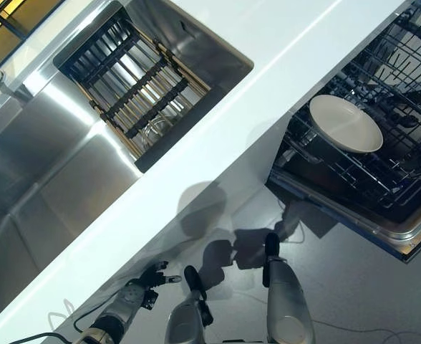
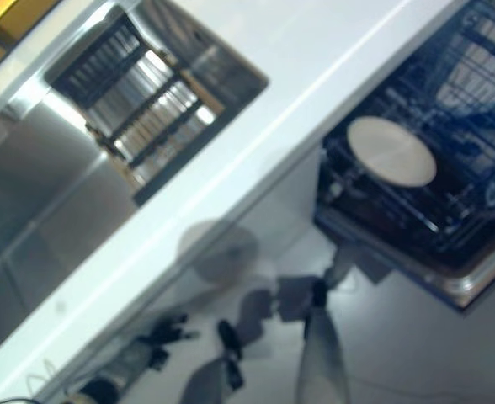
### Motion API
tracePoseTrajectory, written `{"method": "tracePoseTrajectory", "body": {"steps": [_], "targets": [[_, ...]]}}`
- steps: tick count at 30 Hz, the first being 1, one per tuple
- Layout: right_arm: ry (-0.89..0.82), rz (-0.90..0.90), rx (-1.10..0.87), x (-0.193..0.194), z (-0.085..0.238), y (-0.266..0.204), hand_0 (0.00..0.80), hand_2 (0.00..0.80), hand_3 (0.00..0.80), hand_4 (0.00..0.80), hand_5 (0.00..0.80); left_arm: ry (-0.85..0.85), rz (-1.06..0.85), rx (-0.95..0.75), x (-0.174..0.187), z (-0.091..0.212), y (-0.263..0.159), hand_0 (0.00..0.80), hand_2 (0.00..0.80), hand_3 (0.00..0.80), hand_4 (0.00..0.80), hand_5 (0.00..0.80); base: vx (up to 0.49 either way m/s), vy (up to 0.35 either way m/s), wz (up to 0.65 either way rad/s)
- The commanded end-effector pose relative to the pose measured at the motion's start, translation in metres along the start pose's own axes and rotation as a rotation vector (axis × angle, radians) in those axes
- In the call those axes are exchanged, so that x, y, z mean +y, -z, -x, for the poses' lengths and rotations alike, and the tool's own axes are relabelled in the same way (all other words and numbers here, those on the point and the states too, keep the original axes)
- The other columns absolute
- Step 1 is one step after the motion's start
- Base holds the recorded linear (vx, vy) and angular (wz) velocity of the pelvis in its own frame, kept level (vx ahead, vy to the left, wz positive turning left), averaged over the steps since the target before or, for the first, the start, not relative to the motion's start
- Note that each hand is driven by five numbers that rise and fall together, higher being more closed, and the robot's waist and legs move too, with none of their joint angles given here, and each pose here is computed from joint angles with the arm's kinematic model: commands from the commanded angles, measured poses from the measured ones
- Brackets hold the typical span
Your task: Take plates into dishwasher
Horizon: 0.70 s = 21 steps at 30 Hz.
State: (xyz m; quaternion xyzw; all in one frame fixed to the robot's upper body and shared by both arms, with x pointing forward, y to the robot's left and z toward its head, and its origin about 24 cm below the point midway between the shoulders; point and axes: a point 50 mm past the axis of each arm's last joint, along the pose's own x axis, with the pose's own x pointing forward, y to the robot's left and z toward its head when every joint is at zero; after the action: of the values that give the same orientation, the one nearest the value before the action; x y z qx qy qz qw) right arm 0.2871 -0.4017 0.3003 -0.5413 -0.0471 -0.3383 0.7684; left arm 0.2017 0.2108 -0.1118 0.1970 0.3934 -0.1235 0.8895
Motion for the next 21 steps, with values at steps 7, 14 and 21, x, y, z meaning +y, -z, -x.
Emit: {"method": "tracePoseTrajectory", "body": {"steps": [7, 14, 21], "targets": [[0.051, 0.307, -0.115, -0.019, -0.001, -0.015, 0.8, 0.8, 0.8, 0.8, 0.8, -0.093, -0.069, 0.069, 0.043, 0.012, 0.016, 0.0, 0.0, 0.0, 0.0, 0.0, 0.0, 0.0, 0.0], [0.046, 0.383, -0.172, -0.021, 0.0, -0.027, 0.8, 0.8, 0.8, 0.8, 0.8, -0.094, -0.082, 0.07, 0.049, 0.013, 0.015, 0.0, 0.0, 0.0, 0.0, 0.0, 0.0, 0.0, 0.0], [-0.006, 0.417, -0.227, -0.015, -0.002, -0.039, 0.8, 0.8, 0.8, 0.8, 0.8, -0.09, -0.095, 0.066, 0.05, 0.013, 0.011, 0.0, 0.0, 0.0, 0.0, 0.0, 0.0, 0.0, 0.0]]}}
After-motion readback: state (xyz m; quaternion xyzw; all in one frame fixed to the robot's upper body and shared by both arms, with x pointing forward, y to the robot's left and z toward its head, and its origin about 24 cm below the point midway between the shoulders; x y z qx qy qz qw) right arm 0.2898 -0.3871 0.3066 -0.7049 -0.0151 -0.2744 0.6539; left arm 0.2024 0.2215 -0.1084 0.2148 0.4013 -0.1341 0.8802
